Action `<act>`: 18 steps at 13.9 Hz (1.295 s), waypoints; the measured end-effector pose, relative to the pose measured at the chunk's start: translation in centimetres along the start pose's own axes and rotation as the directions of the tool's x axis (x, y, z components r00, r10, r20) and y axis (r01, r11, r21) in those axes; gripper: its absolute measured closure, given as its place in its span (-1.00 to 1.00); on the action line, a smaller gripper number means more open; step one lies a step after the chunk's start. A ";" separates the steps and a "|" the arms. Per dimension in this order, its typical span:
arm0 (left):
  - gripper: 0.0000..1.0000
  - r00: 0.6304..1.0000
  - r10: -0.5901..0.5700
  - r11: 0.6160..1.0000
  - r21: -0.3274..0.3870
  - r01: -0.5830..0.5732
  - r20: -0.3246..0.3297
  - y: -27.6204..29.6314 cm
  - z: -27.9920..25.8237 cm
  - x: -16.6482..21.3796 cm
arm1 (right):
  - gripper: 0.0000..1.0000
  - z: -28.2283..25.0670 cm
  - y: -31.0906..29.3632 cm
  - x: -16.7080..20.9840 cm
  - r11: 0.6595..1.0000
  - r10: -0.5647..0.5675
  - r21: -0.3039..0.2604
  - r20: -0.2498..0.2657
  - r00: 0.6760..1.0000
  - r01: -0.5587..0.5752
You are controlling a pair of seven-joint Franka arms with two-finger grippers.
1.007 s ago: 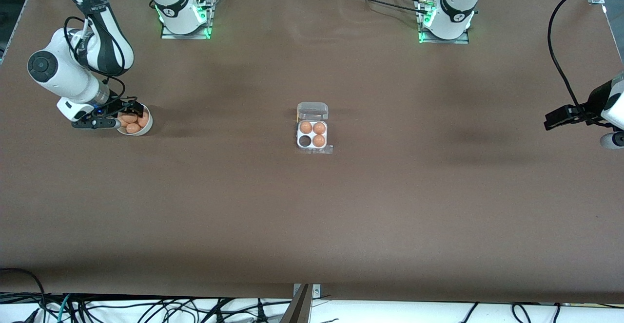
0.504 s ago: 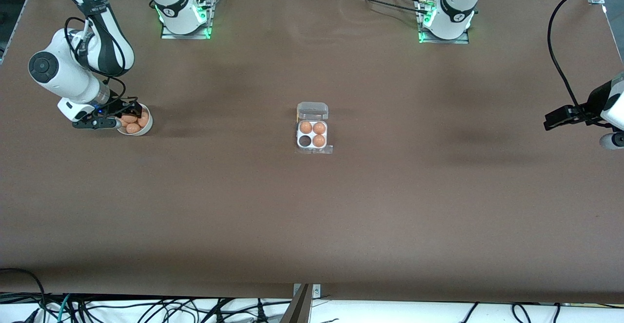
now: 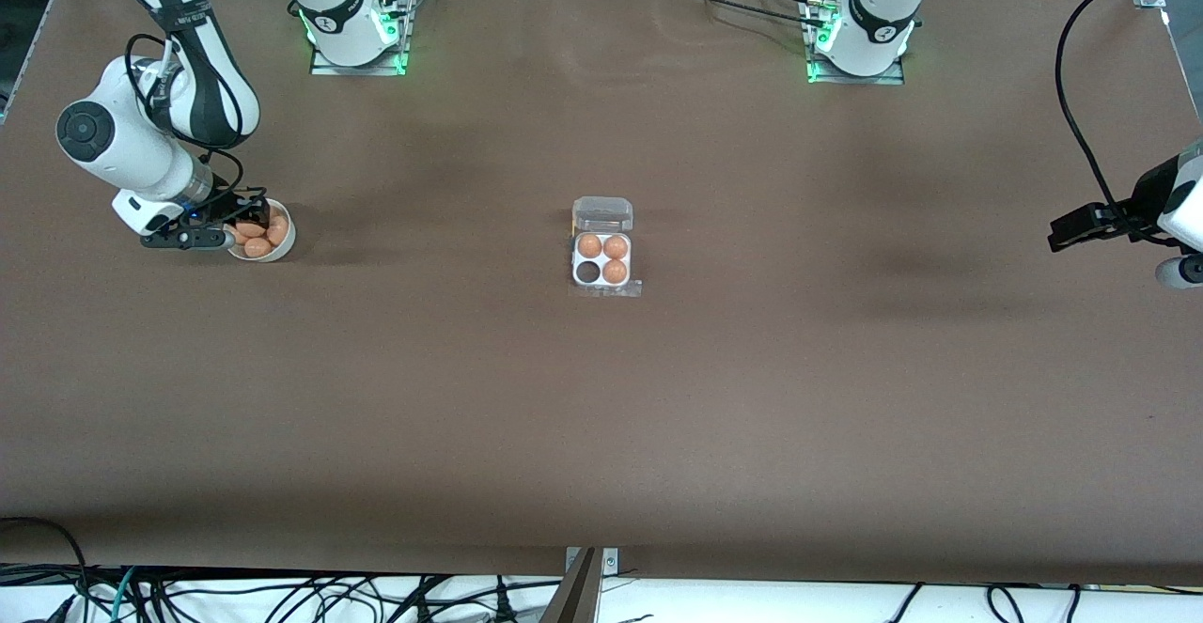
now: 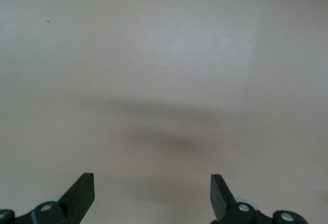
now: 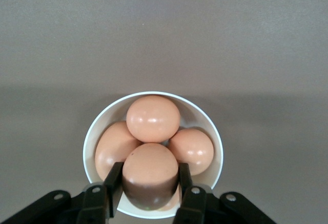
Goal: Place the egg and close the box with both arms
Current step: 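Grasp one brown egg from the bowl with the right gripper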
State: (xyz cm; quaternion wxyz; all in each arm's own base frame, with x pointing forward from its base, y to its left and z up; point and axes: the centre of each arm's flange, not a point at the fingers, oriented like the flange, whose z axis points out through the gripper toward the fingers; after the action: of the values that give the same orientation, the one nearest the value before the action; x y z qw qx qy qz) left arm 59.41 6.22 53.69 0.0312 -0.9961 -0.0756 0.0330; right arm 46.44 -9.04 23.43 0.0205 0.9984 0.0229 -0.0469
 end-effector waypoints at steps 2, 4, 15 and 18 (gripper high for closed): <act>-1.00 1.000 0.000 1.000 0.000 0.000 0.000 0.0 0.0 0.0 | 0.07 0.0 0.0 0.0 1.000 -0.001 0.000 -0.001 1.000 0.001; -1.00 1.000 0.000 1.000 0.000 0.000 0.000 0.0 0.0 0.0 | 0.07 -0.3 -0.2 0.3 1.000 -0.005 -0.001 -0.005 1.000 0.005; -1.00 1.000 0.000 1.000 0.000 0.000 0.000 0.0 0.0 0.0 | 0.07 -10.2 -12.3 8.0 0.998 0.048 -0.036 0.067 0.997 -0.046; -1.00 1.000 0.000 1.000 0.000 0.000 0.000 0.0 0.0 0.0 | 0.07 -11.9 -21.2 10.1 0.994 0.103 -0.033 0.058 0.993 -0.101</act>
State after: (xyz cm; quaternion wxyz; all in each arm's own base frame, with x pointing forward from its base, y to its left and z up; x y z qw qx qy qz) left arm 59.42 6.22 53.67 0.0312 -0.9961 -0.0756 0.0331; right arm 56.57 13.06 33.45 0.0384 0.9960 -0.0279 -0.0753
